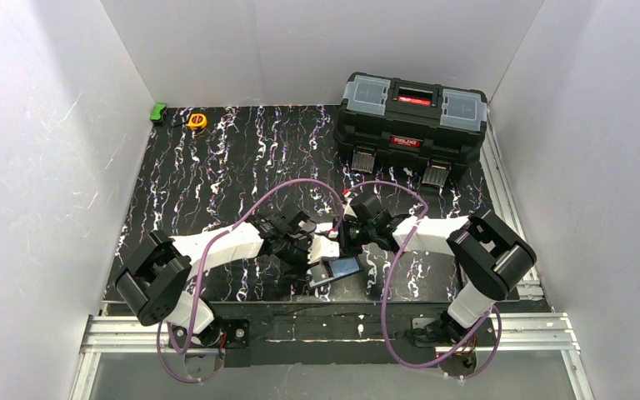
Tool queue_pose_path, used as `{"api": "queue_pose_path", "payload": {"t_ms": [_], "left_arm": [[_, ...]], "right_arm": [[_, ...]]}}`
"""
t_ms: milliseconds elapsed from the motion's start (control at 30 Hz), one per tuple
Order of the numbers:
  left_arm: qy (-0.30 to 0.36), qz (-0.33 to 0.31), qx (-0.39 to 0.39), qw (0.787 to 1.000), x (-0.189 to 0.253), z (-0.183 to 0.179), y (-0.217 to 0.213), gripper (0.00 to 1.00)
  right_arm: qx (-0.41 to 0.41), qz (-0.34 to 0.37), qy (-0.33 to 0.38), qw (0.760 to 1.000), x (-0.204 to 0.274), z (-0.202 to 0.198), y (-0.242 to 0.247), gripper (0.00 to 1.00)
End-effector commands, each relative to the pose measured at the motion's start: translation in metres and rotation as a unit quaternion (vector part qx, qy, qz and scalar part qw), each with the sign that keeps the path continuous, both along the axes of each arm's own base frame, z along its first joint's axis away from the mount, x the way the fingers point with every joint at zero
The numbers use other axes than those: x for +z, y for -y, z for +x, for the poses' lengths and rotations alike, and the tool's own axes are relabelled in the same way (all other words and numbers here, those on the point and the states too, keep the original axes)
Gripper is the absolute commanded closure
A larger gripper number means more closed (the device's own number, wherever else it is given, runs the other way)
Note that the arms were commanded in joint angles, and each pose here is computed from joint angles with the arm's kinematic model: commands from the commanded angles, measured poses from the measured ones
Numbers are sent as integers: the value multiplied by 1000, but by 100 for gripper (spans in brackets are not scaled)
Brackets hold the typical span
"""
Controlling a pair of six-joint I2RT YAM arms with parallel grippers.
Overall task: Put the credit cards into the card holder
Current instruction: Insert the credit card into the card holder.
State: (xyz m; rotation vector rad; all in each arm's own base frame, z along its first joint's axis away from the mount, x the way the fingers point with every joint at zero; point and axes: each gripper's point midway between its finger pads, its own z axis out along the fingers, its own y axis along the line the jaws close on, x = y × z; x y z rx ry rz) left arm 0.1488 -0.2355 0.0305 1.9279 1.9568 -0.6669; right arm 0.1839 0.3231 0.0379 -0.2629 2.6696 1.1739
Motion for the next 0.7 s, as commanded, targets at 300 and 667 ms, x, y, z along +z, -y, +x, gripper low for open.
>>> {"api": "queue_pose_path", "payload": {"t_ms": [300, 667], "left_arm": [[6, 1, -5, 1000, 4, -2, -4, 97], [4, 1, -4, 1000, 4, -4, -5, 98]], "right_arm": [[24, 21, 15, 999, 11, -4, -23, 68], [9, 13, 39, 999, 23, 3, -7, 67]]}}
